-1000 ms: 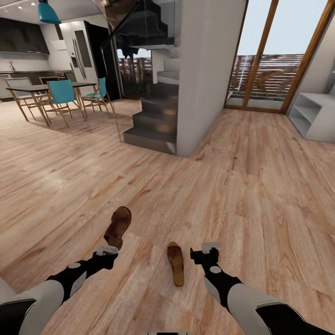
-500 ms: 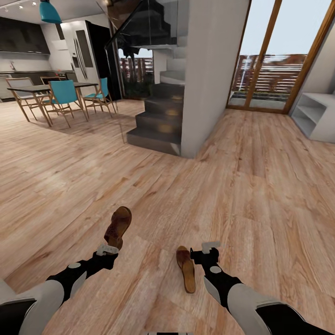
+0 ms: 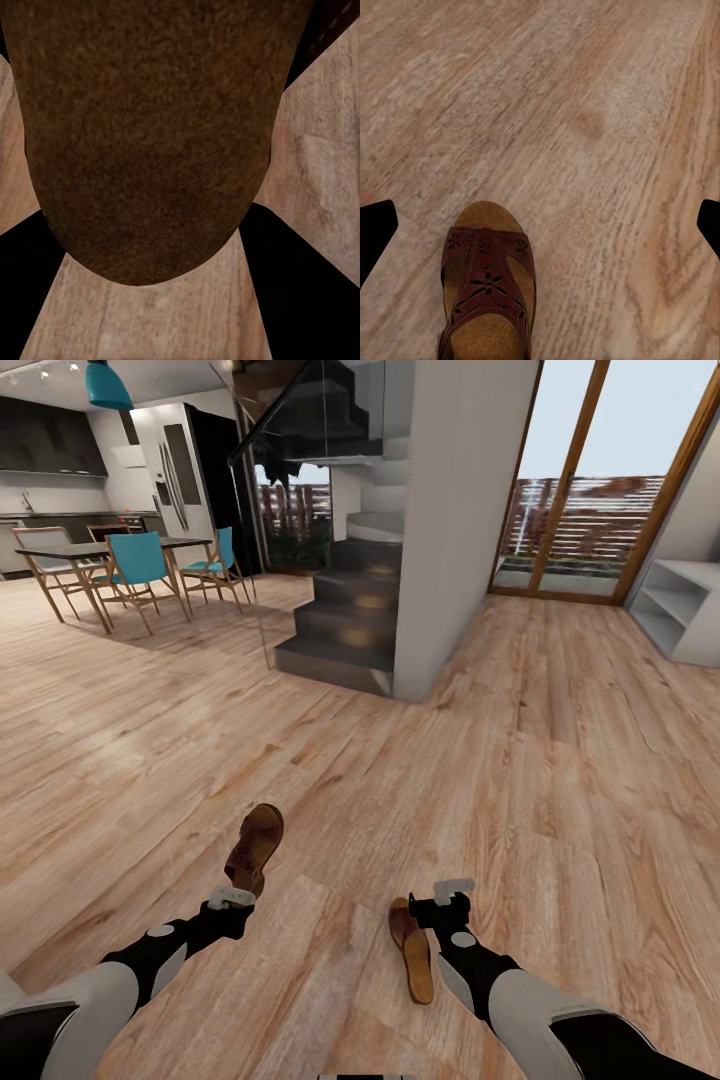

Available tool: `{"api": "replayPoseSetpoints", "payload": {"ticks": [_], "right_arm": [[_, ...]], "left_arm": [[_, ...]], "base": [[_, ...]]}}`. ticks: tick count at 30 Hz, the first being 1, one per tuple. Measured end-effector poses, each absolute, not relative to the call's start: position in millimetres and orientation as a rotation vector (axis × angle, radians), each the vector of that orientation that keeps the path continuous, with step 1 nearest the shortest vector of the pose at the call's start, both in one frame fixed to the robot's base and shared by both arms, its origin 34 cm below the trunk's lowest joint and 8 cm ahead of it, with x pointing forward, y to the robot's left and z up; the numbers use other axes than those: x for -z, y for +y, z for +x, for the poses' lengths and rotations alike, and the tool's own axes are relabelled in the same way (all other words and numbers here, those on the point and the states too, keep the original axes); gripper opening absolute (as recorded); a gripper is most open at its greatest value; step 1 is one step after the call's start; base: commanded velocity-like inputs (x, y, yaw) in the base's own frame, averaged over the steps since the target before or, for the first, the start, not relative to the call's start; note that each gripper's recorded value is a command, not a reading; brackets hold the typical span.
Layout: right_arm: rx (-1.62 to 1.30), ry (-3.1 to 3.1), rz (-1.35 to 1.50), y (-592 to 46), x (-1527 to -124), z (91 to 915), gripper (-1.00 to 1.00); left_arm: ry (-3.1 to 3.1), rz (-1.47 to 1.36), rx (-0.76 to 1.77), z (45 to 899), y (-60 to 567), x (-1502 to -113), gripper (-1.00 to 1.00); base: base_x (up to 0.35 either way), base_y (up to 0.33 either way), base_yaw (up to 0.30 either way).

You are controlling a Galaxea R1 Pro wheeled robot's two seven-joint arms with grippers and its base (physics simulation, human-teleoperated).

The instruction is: Pick up the two gym shoes and the two sandals from the corridor floor and place them onto the hallstand (shoe rack) in the corridor, making sure they are on the rack and not on the floor. Arrange them so the two gym shoes are next to each other and the two sandals are next to each other.

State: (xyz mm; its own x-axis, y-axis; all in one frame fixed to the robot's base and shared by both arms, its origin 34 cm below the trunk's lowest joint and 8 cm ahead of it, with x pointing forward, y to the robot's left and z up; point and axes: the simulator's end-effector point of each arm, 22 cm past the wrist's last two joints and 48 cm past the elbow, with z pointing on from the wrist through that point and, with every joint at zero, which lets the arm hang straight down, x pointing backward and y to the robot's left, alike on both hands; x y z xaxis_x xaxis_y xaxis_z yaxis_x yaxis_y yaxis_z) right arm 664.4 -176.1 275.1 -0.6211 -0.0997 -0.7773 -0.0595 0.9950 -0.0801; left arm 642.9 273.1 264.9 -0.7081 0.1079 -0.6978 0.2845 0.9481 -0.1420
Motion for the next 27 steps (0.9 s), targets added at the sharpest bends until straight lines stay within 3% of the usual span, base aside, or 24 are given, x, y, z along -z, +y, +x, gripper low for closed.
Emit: {"api": "replayPoseSetpoints", "payload": {"ticks": [18, 27], "right_arm": [[0.058, 2.399, -0.139, -179, -225, 598, 1.0], [-0.093, 2.428, -0.196, -151, -214, 576, 1.0]], "left_arm": [[2.355, 0.275, 0.308, 643, 273, -265, -1.0], [2.354, 0.274, 0.309, 643, 273, -265, -1.0]], "base": [[0.044, 0.001, 0.0], [0.116, 0.037, 0.0]]}}
